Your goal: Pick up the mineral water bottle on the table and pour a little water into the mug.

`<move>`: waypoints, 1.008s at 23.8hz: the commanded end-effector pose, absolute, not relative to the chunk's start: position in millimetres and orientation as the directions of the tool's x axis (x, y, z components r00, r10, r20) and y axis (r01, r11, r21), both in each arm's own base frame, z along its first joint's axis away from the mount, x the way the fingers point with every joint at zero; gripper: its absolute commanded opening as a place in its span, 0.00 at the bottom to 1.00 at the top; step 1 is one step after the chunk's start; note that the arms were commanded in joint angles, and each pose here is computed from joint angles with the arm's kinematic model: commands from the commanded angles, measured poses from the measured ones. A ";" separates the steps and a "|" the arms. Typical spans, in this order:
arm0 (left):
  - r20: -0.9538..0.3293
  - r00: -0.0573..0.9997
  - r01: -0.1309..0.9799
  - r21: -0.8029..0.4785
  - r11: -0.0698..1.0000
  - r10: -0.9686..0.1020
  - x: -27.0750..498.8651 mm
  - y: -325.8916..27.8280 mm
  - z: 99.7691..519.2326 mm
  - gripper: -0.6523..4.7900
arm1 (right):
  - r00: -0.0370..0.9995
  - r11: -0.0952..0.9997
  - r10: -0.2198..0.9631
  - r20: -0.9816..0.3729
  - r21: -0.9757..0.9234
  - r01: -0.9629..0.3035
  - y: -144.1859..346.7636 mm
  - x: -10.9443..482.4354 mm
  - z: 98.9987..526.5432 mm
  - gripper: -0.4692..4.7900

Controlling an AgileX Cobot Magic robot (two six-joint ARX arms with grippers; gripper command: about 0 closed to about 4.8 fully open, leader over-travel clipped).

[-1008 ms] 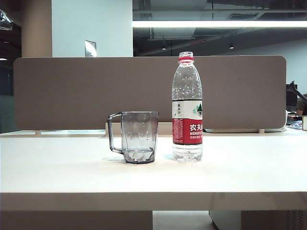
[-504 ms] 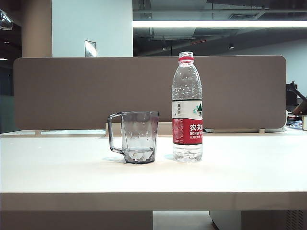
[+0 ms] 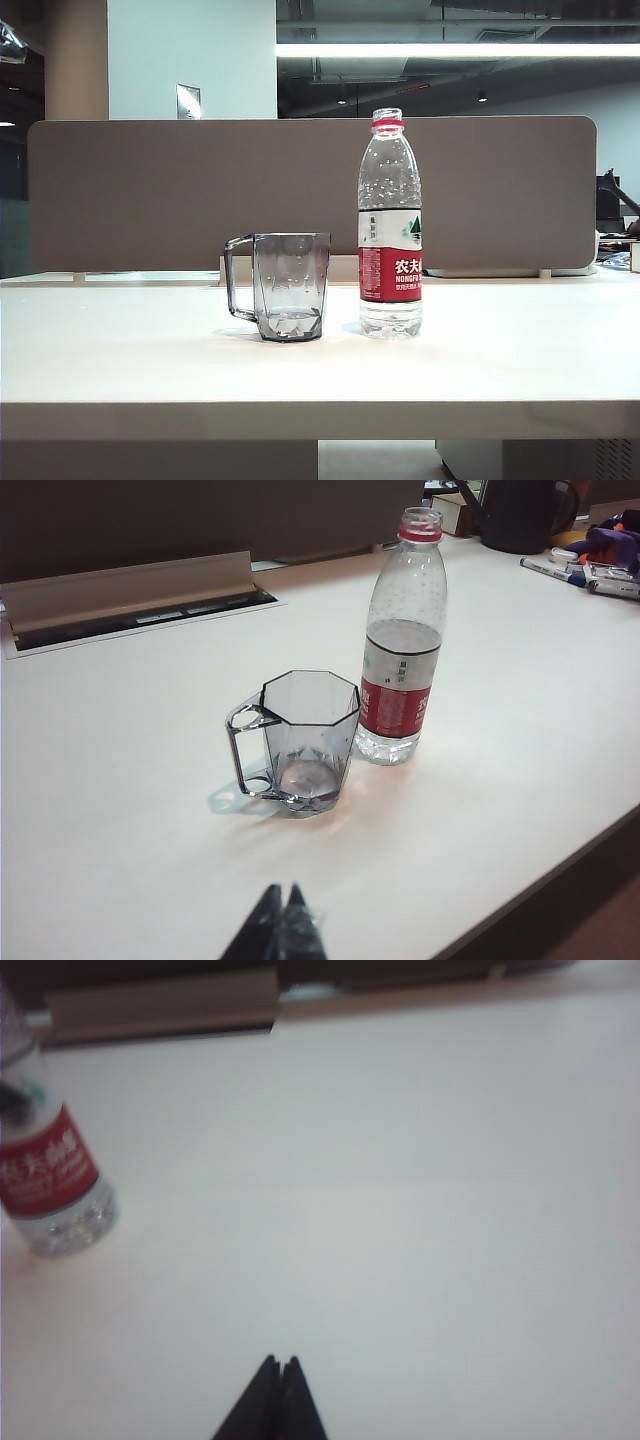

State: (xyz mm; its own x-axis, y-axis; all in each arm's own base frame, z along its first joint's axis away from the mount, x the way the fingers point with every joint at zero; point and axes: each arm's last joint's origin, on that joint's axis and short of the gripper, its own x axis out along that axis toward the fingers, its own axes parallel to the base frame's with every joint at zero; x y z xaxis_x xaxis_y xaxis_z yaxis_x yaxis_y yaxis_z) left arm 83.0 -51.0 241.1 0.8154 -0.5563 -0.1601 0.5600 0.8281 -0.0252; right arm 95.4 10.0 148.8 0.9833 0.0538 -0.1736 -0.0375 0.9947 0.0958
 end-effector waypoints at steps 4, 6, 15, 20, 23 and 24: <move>-0.138 0.817 0.563 -0.017 0.826 -0.559 82.4 -50.8 243.6 0.11 | 0.988 0.994 -0.017 -0.152 0.100 0.033 3.2 96.4 148.9 0.08; -0.140 0.817 0.563 -0.017 0.827 -0.559 82.4 -50.7 243.5 0.11 | 0.988 0.995 -0.016 -0.152 0.100 0.032 3.3 96.4 148.9 0.08; -0.139 0.817 0.563 -0.017 0.827 -0.559 82.4 -50.7 243.5 0.11 | 0.988 0.995 -0.016 -0.152 0.100 0.032 3.3 96.4 148.9 0.08; -0.119 0.822 0.563 0.028 0.826 -0.557 79.0 -48.5 242.7 0.11 | 0.988 0.995 -0.016 -0.152 0.100 0.032 3.3 96.4 148.9 0.08; -0.085 0.854 0.519 0.083 0.851 -0.513 76.4 -40.9 233.6 0.11 | 0.988 0.995 -0.016 -0.152 0.100 0.032 3.3 96.4 148.9 0.08; -0.085 0.882 0.470 0.082 0.879 -0.464 78.7 -36.2 223.3 0.11 | 0.988 0.995 -0.016 -0.152 0.100 0.031 3.4 96.4 148.9 0.08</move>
State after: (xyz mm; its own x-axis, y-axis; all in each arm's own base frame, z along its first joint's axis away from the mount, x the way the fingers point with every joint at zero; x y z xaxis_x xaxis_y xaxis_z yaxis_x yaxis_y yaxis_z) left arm 76.8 -38.5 231.0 0.8697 -0.4884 -0.0717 0.4930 0.8668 0.0753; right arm 95.9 3.3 149.8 0.9866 -0.0152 -0.1623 0.0314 0.9947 0.0977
